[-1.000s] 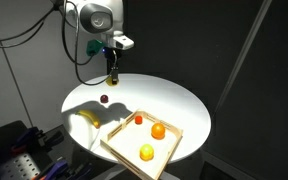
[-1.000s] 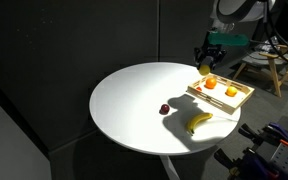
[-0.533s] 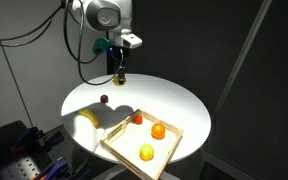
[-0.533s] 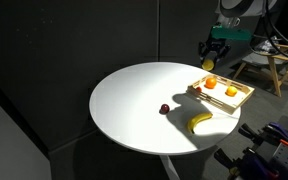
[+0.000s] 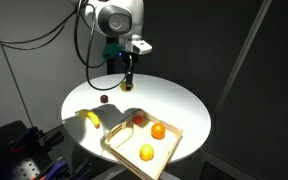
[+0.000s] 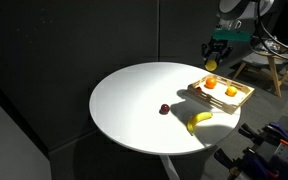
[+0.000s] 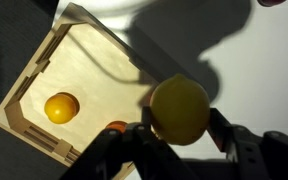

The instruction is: Put the lemon in the box

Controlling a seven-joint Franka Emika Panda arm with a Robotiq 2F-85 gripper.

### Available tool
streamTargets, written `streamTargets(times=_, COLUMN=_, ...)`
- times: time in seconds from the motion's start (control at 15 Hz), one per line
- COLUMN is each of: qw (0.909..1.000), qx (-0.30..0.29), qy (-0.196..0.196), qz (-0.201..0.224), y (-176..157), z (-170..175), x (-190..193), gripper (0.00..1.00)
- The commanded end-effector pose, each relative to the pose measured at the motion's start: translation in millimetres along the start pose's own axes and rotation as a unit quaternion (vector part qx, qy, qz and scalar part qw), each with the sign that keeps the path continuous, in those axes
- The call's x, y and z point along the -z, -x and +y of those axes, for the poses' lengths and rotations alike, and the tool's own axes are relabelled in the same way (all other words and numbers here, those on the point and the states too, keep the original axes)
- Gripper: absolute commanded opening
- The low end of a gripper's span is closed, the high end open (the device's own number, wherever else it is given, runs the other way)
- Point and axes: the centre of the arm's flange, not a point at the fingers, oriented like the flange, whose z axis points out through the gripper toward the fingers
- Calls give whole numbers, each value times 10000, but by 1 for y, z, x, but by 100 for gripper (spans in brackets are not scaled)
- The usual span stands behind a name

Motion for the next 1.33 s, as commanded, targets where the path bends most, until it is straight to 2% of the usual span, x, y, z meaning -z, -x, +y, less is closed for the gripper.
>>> streamTargets(times=0.0, qw=9998, qx=-181, qy=79, qz=-24, y=-22, z=3, x=-10, gripper=34)
streamTargets(times=0.73, qw=9979, qx=-601, qy=218, qz=98, y=-51, z=52, x=-45, gripper=34)
streamTargets(times=1.27, qw=9961, qx=-789, qy=331, qz=199, y=-64, z=72, x=-72, gripper=34)
